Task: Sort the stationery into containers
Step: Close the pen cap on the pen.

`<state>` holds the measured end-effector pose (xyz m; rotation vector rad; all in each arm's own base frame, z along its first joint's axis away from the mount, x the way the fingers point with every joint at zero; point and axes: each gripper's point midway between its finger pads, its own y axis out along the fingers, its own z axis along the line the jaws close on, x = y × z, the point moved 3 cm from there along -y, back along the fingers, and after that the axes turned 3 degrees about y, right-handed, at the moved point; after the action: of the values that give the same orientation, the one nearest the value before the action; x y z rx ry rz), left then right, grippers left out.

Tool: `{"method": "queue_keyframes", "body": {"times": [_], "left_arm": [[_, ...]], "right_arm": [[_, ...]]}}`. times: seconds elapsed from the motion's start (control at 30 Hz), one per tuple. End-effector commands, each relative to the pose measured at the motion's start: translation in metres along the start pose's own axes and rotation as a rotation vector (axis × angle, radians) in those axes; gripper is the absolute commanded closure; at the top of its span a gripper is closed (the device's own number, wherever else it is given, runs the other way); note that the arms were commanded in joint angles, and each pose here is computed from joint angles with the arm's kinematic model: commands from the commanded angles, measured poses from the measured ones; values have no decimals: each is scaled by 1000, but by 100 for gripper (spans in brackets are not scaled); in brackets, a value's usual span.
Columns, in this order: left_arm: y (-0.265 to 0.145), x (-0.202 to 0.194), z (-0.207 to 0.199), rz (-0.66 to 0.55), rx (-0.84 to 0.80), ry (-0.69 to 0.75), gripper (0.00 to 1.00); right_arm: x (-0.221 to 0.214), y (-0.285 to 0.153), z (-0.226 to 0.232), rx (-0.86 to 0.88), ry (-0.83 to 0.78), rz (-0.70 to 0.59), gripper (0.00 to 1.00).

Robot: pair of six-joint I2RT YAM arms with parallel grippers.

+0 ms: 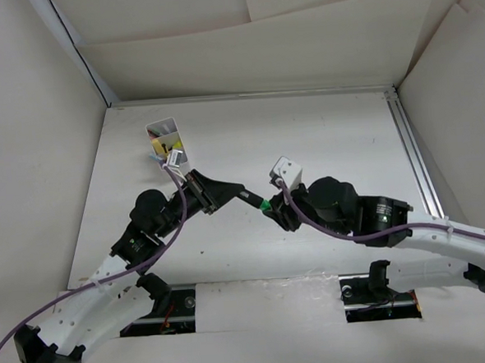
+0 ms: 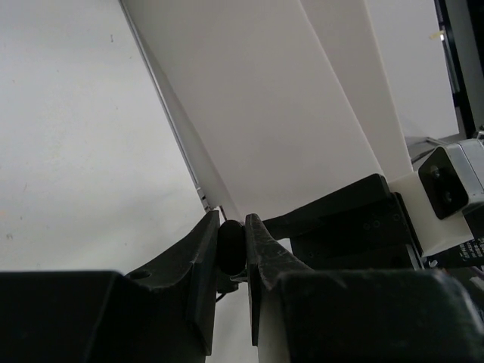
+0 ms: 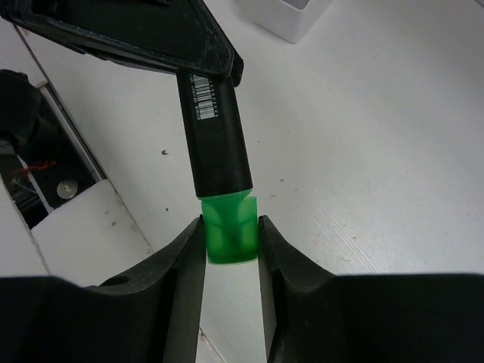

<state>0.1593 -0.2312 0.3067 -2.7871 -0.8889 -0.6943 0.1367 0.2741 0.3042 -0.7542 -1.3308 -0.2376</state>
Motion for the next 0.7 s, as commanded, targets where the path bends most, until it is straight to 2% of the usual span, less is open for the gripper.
{"method": "queue_keyframes", "body": {"times": [0.0,0.37,0.6,0.67], "left_arm": [[-11,-37,-6,216,-63,-11,100],[-17,-37,-10,190,-113,8,100],[-19,-39,-9,198,-117,8,100],[-20,-40,-12,204,-132,3,100]], "right_arm": [[121,-25,0,-10,181,-446,94],[136,-23,0,-11,365,-475,94],[138,-22,-13,-96,393,-492,94],[143,-24,-13,-88,356,-513,94]]}}
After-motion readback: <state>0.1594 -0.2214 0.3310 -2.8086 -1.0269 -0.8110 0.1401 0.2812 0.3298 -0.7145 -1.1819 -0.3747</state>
